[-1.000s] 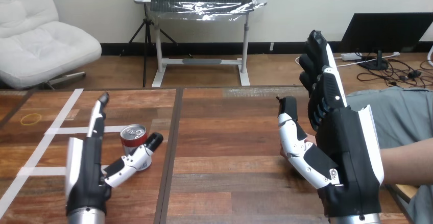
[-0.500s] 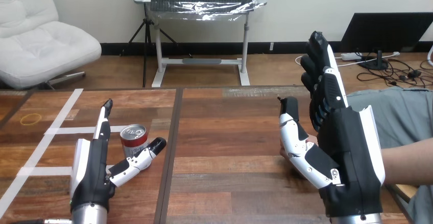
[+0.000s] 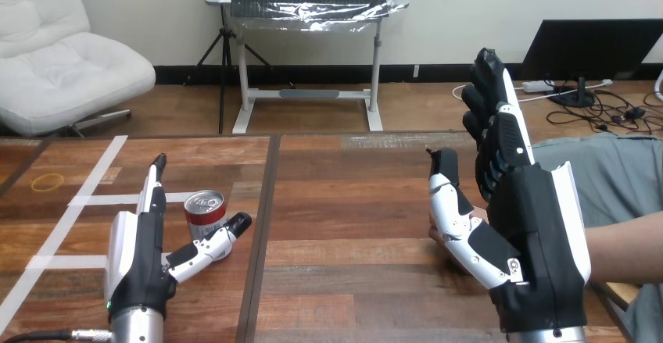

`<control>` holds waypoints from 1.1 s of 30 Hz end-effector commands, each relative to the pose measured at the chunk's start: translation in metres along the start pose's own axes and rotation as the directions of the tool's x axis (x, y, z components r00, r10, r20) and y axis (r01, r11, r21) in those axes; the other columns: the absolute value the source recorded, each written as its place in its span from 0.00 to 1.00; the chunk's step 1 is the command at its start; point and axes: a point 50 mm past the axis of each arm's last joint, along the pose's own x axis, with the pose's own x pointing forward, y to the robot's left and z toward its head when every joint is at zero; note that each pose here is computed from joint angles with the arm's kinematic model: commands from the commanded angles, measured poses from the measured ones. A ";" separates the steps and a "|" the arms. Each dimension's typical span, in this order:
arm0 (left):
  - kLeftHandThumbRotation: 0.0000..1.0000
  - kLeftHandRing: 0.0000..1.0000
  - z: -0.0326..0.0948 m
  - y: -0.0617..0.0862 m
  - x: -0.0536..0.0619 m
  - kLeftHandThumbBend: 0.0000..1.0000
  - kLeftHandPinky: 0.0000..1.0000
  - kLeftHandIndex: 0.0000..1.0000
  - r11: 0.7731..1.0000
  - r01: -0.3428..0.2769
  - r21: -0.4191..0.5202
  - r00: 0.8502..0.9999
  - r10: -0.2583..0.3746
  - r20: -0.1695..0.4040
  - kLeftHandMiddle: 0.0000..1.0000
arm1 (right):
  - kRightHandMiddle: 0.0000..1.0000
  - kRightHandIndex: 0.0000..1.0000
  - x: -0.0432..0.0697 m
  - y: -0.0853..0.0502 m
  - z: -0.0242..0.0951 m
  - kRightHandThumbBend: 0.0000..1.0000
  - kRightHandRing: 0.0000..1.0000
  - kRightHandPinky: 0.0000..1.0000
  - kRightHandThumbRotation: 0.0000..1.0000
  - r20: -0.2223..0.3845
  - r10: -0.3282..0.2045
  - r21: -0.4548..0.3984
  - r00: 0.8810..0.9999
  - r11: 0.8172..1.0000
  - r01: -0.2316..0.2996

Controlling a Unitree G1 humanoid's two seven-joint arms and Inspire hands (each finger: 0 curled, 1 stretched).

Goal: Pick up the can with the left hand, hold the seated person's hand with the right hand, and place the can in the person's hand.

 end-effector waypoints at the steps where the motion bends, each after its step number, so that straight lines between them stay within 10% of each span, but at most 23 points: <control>1: 0.49 0.99 0.019 0.006 0.024 0.94 0.94 1.00 0.998 -0.041 0.046 0.994 0.036 0.101 1.00 | 1.00 1.00 0.007 -0.002 0.011 0.00 1.00 1.00 0.00 0.065 -0.029 0.014 0.997 1.000 0.028; 33: 0.58 0.94 0.009 0.010 0.034 0.96 0.87 0.98 0.985 -0.113 0.133 0.990 0.100 0.102 0.97 | 1.00 1.00 0.011 -0.005 0.011 0.00 1.00 1.00 0.00 0.062 -0.036 0.004 0.997 0.999 0.035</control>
